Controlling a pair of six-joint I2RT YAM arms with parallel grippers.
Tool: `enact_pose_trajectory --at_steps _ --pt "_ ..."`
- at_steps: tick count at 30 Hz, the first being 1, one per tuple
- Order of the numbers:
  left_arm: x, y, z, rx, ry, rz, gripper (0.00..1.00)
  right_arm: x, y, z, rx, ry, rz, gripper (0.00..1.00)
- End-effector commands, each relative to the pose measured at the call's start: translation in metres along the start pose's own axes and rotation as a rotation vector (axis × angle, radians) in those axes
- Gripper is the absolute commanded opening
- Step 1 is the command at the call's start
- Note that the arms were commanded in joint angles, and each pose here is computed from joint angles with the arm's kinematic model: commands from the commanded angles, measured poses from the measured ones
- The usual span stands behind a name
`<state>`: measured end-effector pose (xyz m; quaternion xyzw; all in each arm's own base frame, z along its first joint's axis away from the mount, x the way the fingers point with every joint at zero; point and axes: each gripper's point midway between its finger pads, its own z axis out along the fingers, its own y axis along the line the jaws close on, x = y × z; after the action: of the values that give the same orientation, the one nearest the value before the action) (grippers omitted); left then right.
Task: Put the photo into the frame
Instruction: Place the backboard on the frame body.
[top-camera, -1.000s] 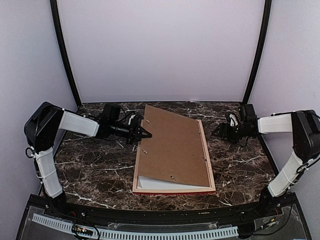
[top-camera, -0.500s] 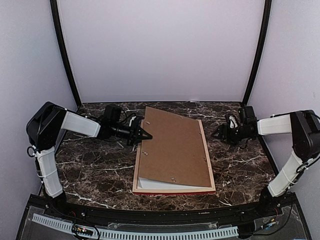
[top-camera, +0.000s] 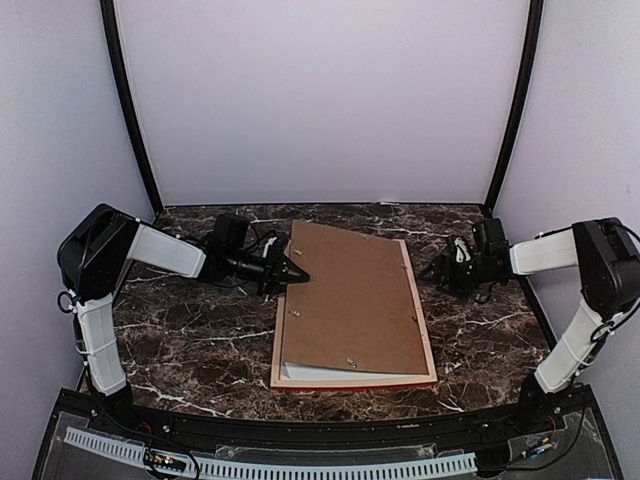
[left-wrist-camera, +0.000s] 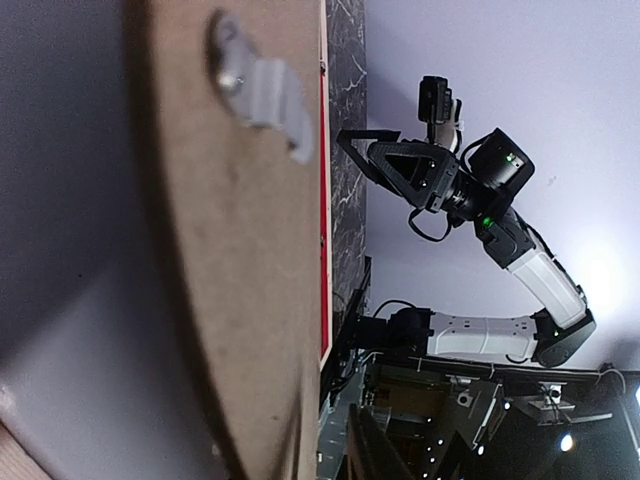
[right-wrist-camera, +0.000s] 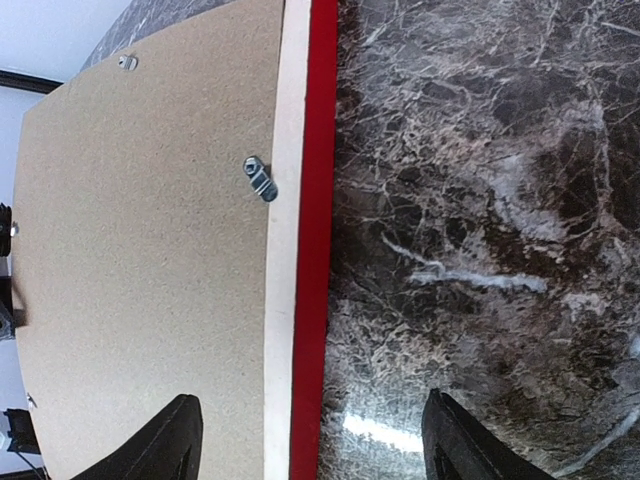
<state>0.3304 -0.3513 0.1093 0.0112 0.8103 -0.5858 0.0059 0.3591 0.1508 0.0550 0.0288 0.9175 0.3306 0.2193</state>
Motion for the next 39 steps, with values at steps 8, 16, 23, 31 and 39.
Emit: enact_pose_trajectory --at_steps 8,16,23,31,39 --pt "0.004 0.004 0.004 -0.046 0.012 0.034 0.55 0.003 0.013 0.011 -0.013 0.008 -0.036 0.76" --pt "0.007 0.009 0.006 -0.073 0.028 0.033 0.63 -0.007 0.030 0.006 0.012 -0.010 -0.087 0.76" --pt "0.009 0.014 0.010 -0.095 0.044 0.040 0.64 -0.011 0.038 0.005 0.016 -0.016 -0.103 0.76" --pt "0.013 0.018 0.011 -0.111 0.066 0.032 0.54 -0.010 0.038 0.007 0.024 -0.010 -0.111 0.76" --pt "0.017 0.020 0.011 -0.121 0.093 0.030 0.36 -0.006 0.035 0.010 0.028 0.001 -0.113 0.76"
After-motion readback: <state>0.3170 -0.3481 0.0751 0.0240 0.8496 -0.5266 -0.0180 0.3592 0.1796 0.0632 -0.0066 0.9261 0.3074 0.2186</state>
